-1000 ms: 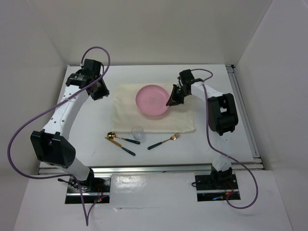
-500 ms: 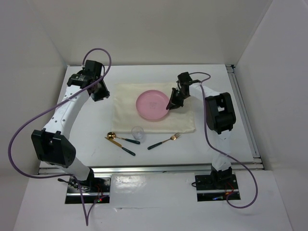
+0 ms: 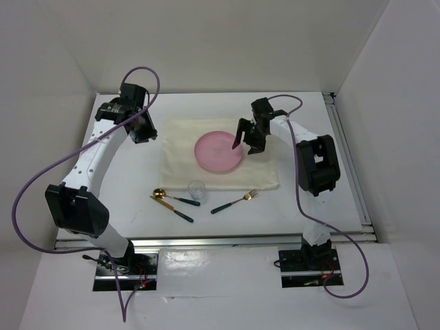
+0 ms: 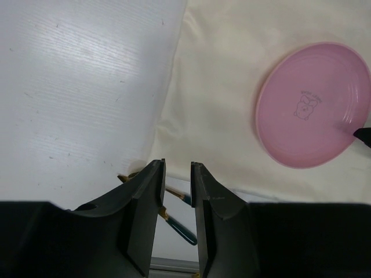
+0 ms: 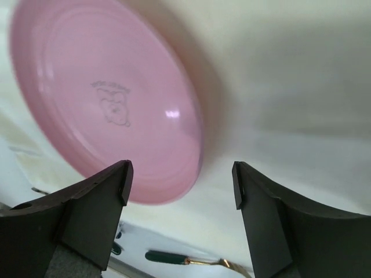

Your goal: Set the dinner table for one person

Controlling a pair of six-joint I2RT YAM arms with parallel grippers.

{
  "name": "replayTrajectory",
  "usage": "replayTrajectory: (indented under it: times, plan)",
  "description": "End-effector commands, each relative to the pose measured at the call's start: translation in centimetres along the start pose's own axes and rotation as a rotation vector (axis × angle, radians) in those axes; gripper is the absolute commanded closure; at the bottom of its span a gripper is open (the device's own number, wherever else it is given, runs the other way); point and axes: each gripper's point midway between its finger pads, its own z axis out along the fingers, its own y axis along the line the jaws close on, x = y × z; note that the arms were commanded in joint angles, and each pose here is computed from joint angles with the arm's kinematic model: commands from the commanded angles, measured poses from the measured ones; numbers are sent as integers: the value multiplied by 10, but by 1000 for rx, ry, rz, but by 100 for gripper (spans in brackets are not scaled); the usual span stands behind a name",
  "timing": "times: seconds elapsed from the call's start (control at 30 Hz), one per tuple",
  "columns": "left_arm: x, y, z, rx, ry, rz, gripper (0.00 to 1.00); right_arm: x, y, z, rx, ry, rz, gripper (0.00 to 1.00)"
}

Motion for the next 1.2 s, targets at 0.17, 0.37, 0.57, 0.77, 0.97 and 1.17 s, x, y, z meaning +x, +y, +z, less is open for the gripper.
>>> replayTrajectory:
  times: [0.17, 0.37, 0.57, 0.77, 0.97, 1.17]
  plan:
    - [-29, -9, -33, 41, -92, 61, 58, 10, 82, -113, -113, -276, -317, 18]
    - [-31, -9, -45, 57, -117, 57, 58, 96, 137, -89, -225, -140, -544, 16]
    - [-29, -9, -47, 65, -113, 58, 58, 146, 148, -47, -163, -45, -682, 16]
    - [-26, -8, -44, 61, -105, 50, 58, 158, 149, -30, -150, -22, -713, 23]
    - [-25, -9, -37, 52, -89, 52, 60, 170, 139, -12, -127, 31, -708, 32]
    - [-26, -10, -34, 52, -89, 52, 60, 177, 136, -1, -103, 38, -733, 44]
